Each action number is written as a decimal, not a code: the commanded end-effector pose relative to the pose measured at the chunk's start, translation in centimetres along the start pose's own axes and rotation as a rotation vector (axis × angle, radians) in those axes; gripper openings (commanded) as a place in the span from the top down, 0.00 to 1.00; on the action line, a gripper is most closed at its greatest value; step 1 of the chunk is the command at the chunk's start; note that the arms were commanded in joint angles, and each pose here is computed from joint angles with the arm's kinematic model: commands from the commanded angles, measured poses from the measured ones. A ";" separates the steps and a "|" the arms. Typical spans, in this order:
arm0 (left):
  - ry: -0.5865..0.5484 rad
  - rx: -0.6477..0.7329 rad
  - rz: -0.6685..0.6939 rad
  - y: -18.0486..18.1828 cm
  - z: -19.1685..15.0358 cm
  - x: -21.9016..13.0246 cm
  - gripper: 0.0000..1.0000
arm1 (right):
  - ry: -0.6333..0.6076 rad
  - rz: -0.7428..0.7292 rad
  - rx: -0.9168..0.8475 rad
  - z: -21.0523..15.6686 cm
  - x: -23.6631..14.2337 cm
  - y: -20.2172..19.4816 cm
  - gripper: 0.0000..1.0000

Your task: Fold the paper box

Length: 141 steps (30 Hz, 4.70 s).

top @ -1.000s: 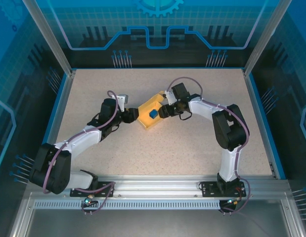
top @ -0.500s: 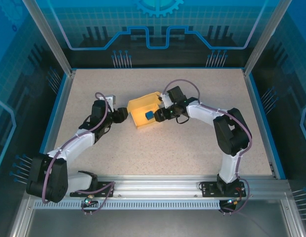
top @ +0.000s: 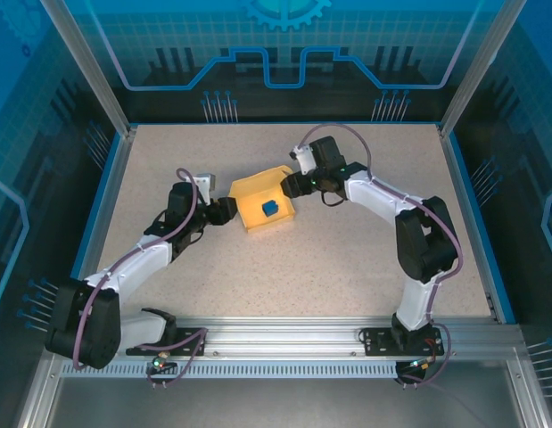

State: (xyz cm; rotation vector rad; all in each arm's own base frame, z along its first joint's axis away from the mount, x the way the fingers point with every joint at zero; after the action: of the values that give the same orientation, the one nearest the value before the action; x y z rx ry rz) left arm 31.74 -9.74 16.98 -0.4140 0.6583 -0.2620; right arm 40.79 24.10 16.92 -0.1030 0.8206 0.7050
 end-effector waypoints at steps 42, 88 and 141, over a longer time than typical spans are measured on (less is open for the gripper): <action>0.015 0.134 0.009 -0.4 2.3 3.6 0.36 | 0.070 -0.038 -0.157 0.8 3.3 0.6 0.88; 0.046 0.200 -0.008 -0.7 3.1 5.5 0.81 | 0.086 -0.053 -0.148 0.0 3.1 0.5 0.88; -0.089 0.255 0.203 -6.1 3.8 10.9 1.00 | 0.147 -0.469 0.142 -1.6 0.7 -3.7 0.90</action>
State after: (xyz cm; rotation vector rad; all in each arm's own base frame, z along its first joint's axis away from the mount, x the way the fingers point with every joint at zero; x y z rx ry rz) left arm 40.90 -18.19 15.51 -0.0930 0.6045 -0.1932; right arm 42.17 21.14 14.93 -0.2137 0.9240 0.2494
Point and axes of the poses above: each hand's point on the last joint's axis, 136 mm out from that joint toward the fingers, its own x axis out along the fingers, its own y axis along the line the jaws close on, z = x × y, the point moved 5 cm from there along -x, back along the fingers, and after that the axes turned 4 degrees about -x, right-handed, at the moved point
